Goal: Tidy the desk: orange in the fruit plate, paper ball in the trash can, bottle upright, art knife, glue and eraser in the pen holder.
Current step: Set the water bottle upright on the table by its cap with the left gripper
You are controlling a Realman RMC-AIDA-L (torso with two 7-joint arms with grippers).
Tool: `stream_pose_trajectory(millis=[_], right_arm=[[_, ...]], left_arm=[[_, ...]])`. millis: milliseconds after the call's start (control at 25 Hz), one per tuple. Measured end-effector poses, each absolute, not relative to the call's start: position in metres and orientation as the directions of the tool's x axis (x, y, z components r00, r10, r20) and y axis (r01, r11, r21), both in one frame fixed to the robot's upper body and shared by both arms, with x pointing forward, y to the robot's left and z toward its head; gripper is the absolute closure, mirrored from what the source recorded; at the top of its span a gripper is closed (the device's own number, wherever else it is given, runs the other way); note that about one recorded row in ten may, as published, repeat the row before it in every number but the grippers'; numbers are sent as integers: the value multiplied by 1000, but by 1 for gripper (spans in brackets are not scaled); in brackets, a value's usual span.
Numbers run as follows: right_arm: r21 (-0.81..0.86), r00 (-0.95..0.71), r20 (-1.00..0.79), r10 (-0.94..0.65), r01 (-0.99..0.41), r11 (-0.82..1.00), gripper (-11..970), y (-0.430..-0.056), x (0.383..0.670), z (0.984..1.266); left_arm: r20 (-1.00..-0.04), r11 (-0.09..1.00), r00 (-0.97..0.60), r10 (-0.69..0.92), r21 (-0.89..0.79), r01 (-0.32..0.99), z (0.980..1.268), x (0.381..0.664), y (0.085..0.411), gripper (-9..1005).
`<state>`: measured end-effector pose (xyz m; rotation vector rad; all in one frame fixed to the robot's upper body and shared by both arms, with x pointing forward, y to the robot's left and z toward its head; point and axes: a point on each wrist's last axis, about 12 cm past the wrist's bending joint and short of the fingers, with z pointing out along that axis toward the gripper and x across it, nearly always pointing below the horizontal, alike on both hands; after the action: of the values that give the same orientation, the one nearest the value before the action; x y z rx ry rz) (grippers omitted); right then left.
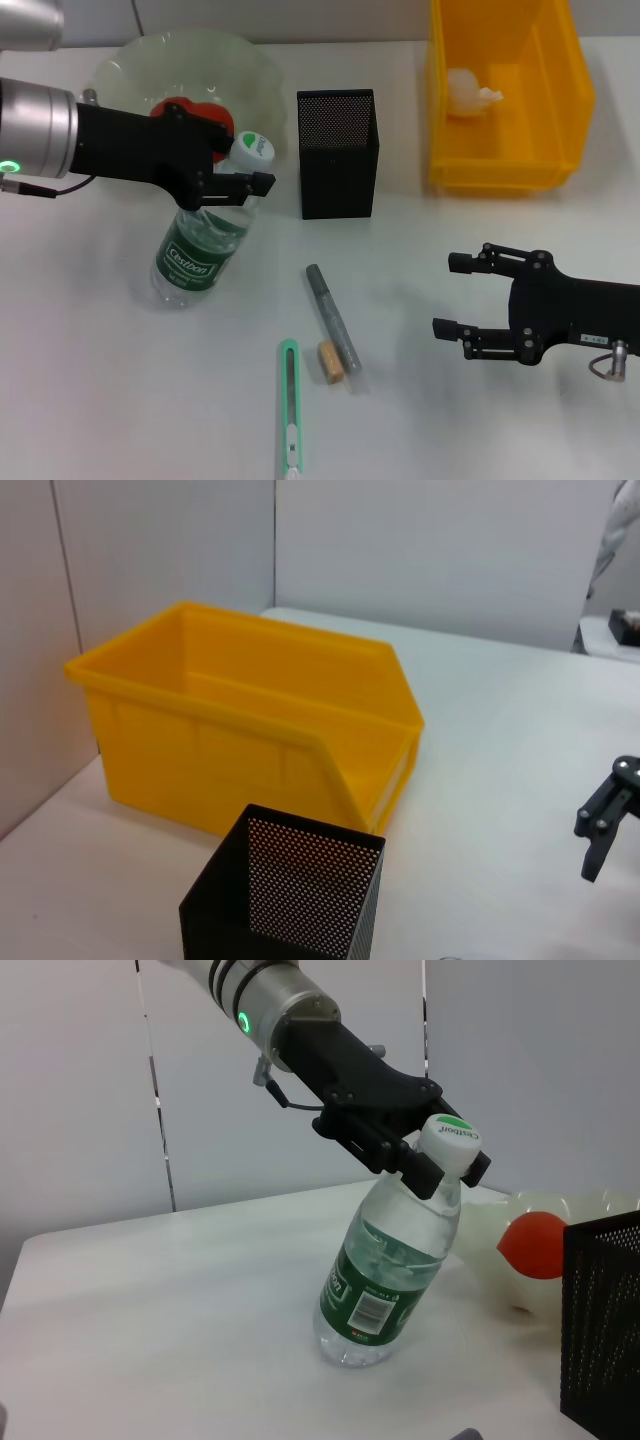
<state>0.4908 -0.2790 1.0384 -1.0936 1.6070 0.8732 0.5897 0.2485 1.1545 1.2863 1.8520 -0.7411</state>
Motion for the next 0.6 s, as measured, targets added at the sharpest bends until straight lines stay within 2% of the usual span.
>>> stream_pose_trajectory(millis=[600], right_arm=[[44,-129,-962,-239,-943,330,159,-277,491,1039]], left_arm=[[-868,334,-203,454,-46,941,1152,581,262,556]])
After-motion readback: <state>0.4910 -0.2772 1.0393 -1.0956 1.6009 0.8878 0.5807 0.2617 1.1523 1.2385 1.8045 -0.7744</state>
